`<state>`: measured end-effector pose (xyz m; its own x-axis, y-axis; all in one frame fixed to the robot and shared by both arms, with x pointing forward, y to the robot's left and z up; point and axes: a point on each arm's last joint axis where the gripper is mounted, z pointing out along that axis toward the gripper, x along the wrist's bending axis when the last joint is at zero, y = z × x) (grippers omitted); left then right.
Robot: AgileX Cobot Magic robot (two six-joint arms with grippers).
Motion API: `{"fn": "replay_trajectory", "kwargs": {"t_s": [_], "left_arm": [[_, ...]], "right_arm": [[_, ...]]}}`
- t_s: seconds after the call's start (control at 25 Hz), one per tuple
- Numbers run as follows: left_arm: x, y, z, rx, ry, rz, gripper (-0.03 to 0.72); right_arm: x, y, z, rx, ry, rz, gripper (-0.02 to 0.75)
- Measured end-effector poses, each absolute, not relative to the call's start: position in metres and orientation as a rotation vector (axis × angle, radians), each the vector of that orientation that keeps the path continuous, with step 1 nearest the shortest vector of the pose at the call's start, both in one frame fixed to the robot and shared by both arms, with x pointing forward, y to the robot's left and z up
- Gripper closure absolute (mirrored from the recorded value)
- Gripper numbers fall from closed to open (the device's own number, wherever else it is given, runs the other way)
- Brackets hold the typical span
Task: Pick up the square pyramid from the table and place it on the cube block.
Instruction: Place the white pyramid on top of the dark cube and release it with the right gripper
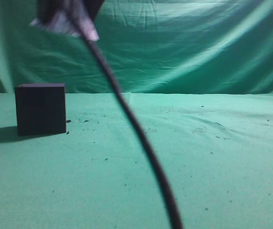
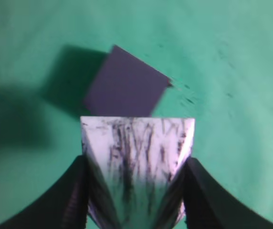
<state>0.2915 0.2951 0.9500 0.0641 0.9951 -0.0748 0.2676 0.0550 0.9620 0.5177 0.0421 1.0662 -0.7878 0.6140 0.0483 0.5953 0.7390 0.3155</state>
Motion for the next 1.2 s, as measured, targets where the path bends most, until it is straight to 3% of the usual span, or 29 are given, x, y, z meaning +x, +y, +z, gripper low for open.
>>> {"fn": "replay_trajectory", "kwargs": {"t_s": [0.36, 0.72, 0.76, 0.96, 1.16, 1.2], "left_arm": [[0.292, 0.295, 0.950, 1.386, 1.376, 0.966, 0.688], [0.292, 0.295, 0.950, 1.386, 1.376, 0.966, 0.688], [0.292, 0.295, 0.950, 1.386, 1.376, 0.966, 0.688], [0.292, 0.295, 0.950, 1.386, 1.376, 0.966, 0.688], [0.292, 0.295, 0.950, 1.386, 1.376, 0.966, 0.688], [0.292, 0.295, 0.950, 1.386, 1.376, 0.966, 0.688]], "right_arm": [[0.536, 0.081, 1.019, 0.975, 2.903, 0.443, 0.365], [0.540, 0.083, 1.012, 0.961, 2.890, 0.424, 0.365], [0.541, 0.083, 1.016, 0.958, 2.885, 0.433, 0.365], [0.546, 0.088, 1.052, 0.934, 2.809, 0.599, 0.186], [0.539, 0.083, 1.102, 0.914, 2.742, 0.789, 0.203], [0.537, 0.080, 1.112, 0.908, 2.726, 0.815, 0.280]]}}
